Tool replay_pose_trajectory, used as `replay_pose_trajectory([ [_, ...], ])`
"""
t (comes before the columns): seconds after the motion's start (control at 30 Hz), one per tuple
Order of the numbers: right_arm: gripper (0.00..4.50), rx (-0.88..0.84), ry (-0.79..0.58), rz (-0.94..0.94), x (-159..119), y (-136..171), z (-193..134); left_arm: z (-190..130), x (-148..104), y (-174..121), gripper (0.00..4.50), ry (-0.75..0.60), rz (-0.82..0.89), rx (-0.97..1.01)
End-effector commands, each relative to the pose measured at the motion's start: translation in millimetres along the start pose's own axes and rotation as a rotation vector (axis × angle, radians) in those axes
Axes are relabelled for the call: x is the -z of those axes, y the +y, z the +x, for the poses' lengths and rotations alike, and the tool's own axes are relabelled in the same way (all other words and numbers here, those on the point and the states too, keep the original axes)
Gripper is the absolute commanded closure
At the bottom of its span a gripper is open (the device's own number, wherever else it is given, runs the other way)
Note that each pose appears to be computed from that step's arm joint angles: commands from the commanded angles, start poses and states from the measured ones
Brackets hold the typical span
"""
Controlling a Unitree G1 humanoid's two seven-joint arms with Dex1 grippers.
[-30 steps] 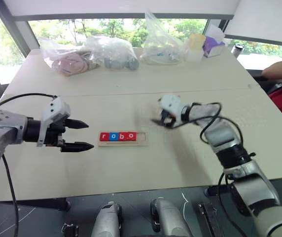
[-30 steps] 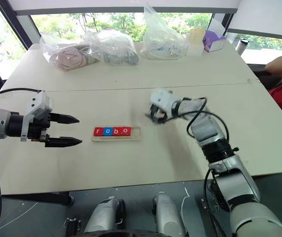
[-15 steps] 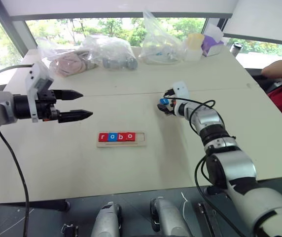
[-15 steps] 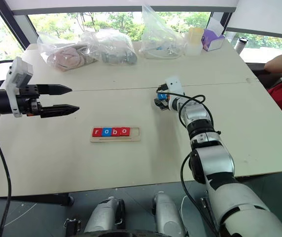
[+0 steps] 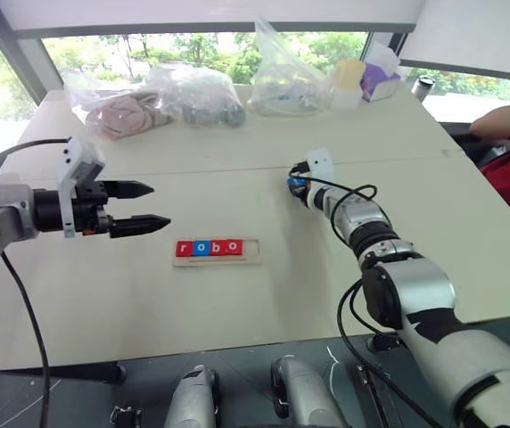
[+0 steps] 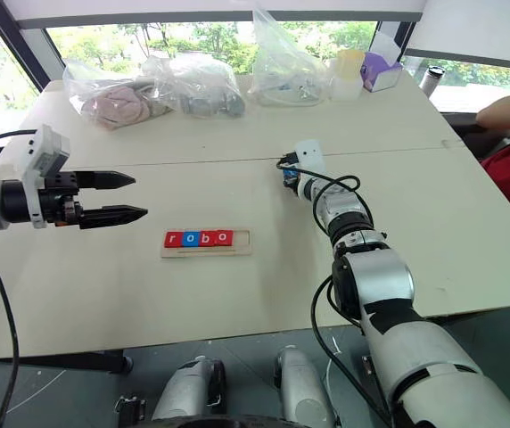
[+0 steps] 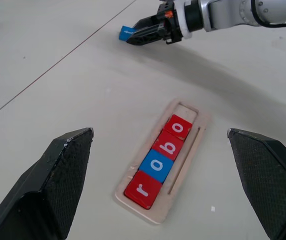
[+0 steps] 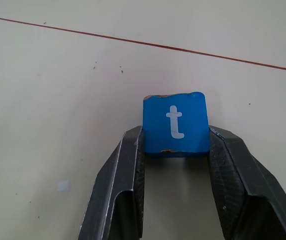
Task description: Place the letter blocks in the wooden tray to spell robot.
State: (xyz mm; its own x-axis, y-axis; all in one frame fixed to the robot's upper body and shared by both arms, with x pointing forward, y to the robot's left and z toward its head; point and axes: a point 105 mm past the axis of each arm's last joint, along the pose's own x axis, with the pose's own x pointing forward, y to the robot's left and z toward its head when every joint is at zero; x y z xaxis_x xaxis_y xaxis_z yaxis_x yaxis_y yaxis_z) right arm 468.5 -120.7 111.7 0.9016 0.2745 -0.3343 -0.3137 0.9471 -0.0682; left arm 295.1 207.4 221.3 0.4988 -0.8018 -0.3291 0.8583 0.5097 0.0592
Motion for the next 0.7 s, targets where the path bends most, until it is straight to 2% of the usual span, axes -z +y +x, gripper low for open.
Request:
replay_pose_trajectory([
  [0.03, 3.35, 0.045, -0.125, -0.024, -34, -12, -6, 2, -7, -9, 0.00, -0.007, 0.041, 0.031],
  [0.1, 3.35, 0.052, -0.168, -0.002, -41, -16, -17, 5, -6, -15, 0.00, 0.000, 0.038, 0.061],
  [0.17, 3.35, 0.035, -0.157, 0.031, -28, -5, -44, 11, -4, -23, 0.00, 0.003, 0.033, 0.103],
  [0.2, 3.35, 0.025, -0.137, 0.042, -21, 2, -56, 12, -4, -26, 0.00, 0.001, 0.031, 0.117],
  [0.3, 3.35, 0.047, 0.015, 0.244, 20, 29, -103, 24, -11, -33, 0.00, -0.028, 0.025, 0.166],
  [0.4, 3.35, 0.022, 0.085, 0.293, 32, 47, -128, 26, -12, -32, 0.00, -0.026, 0.020, 0.182],
  [0.5, 3.35, 0.003, 0.133, 0.317, 42, 56, -144, 28, -15, -26, 0.00, -0.023, 0.015, 0.198],
  [0.7, 3.35, 0.028, 0.195, 0.306, 54, 63, -153, 33, -18, -17, 0.00, -0.012, 0.029, 0.214],
])
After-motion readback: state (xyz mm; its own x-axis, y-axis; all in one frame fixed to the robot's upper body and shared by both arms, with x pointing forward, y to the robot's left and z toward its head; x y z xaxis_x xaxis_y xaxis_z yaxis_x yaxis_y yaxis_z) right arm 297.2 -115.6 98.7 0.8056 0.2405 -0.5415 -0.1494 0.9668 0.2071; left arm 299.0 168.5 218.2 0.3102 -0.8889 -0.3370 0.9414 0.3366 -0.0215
